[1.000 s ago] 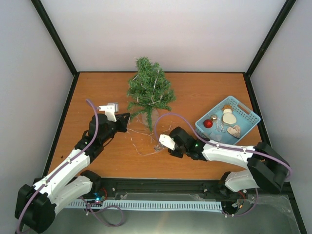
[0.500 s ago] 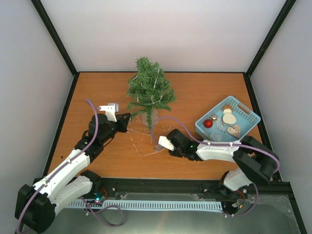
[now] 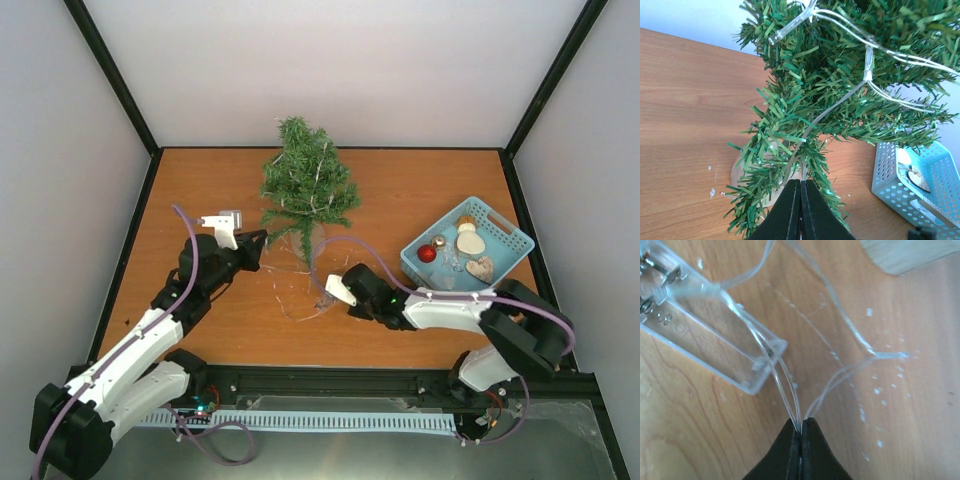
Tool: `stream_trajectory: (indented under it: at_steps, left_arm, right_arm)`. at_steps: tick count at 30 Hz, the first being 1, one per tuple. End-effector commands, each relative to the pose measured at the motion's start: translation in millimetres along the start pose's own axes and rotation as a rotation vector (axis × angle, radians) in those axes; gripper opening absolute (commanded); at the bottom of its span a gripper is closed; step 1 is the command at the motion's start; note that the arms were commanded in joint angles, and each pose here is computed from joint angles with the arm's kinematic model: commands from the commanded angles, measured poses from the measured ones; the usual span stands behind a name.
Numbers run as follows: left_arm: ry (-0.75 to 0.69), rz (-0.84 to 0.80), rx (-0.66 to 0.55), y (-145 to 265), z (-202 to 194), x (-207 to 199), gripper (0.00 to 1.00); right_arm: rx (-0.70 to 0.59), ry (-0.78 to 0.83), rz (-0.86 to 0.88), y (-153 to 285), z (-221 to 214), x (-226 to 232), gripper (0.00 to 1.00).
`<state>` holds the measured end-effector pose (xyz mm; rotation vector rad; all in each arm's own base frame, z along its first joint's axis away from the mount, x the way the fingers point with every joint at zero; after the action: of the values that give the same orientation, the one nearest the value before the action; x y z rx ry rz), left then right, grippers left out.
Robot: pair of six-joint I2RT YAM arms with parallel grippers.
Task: Decorate the small christmas tree
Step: Wrap the decoration item around the Christmas tree.
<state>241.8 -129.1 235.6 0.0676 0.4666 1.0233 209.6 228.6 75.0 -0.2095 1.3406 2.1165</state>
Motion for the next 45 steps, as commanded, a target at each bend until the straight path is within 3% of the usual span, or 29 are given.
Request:
stream_trajectory:
  at_steps: [1,10,15,19,26,32,39,45]
  left_arm:
    - [-0.047,0.008,-0.077,8,24,-5,0.01]
    - [-0.066,0.026,-0.081,13,22,-2,0.01]
    - [-0.075,0.038,-0.107,22,30,-4,0.01]
    - [-0.078,0.053,-0.119,24,34,-4,0.01]
    - [-0.069,0.107,-0.102,24,43,2,0.01]
    - [-0.048,0.106,-0.029,30,27,7,0.01]
    - [-0.025,0.096,0.028,47,16,3,0.01]
    - [-0.026,0.098,0.017,52,28,-1,0.01]
  right_arm:
    - [-0.056,-0.088,-0.112,44,18,-23,0.03]
    - [-0.431,-0.407,-0.235,176,36,-74,0.03]
    - [-0.705,-0.413,-0.107,240,46,-76,0.03]
    - [-0.85,-0.335,-0.03,273,54,-74,0.03]
    - [-1.036,-0.333,0.058,328,71,-84,0.03]
    - [-1.15,-0.288,0.154,357,74,-80,0.03]
    - [-1.168,-0.227,0.169,371,65,-76,0.03]
    - [-1.265,-0.268,0.13,394,55,-83,0.03]
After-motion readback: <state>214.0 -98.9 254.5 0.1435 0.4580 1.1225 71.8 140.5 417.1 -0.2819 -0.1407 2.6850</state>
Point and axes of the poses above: each gripper's point midway between its finger pads, its own y axis back along the fingers, its own x axis along the line the jaws close on, z = x × y, the point moved 6 cm from there along y, back along the fingers, and after that the axes turned 10 degrees about -y, right-handed, at the moved point
